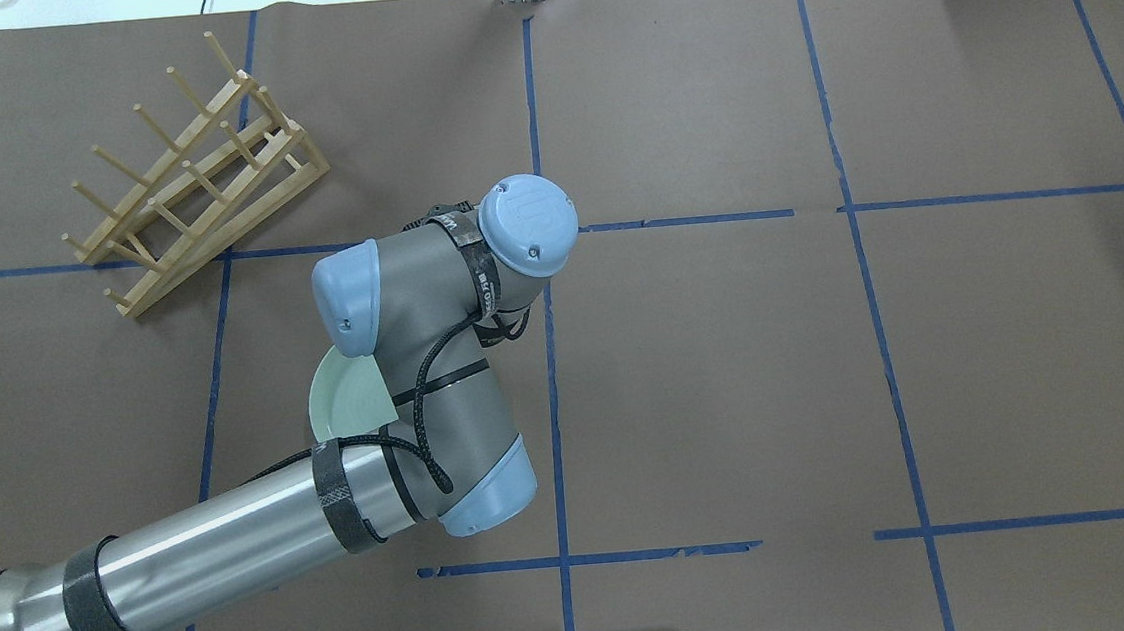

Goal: Place plate on table
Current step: 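Carry the plate toward the robot and lower it flat onto the table, then open the left gripper and withdraw it away from the plate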

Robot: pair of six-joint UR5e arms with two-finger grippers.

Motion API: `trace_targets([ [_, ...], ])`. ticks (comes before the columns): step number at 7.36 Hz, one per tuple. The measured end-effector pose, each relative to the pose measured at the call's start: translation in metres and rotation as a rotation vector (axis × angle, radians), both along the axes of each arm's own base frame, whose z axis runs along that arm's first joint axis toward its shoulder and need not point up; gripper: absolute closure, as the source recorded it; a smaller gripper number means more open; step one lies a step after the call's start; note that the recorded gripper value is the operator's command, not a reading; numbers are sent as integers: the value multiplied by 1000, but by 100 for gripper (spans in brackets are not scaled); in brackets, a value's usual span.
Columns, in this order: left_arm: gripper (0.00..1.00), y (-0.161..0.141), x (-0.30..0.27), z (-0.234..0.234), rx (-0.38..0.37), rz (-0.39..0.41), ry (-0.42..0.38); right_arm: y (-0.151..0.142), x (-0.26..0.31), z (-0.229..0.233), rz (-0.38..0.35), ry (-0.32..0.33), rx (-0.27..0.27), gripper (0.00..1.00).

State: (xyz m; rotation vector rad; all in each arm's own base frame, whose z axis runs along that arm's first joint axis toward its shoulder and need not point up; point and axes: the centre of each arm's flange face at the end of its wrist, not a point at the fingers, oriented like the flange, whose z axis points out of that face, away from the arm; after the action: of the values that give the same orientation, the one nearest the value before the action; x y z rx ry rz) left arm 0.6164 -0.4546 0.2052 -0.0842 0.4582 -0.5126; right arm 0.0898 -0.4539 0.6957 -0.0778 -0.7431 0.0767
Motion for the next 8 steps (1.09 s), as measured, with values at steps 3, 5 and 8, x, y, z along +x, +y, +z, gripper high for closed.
trace_targets([
  [3,0,-37,-67,-28,139,37,51,1,0,0,0,0,-1,0],
  [5,0,-120,-214,-41,262,-15,150,0,0,0,0,0,-1,0],
  [8,0,-198,-443,39,408,79,153,1,0,1,0,0,-1,0],
])
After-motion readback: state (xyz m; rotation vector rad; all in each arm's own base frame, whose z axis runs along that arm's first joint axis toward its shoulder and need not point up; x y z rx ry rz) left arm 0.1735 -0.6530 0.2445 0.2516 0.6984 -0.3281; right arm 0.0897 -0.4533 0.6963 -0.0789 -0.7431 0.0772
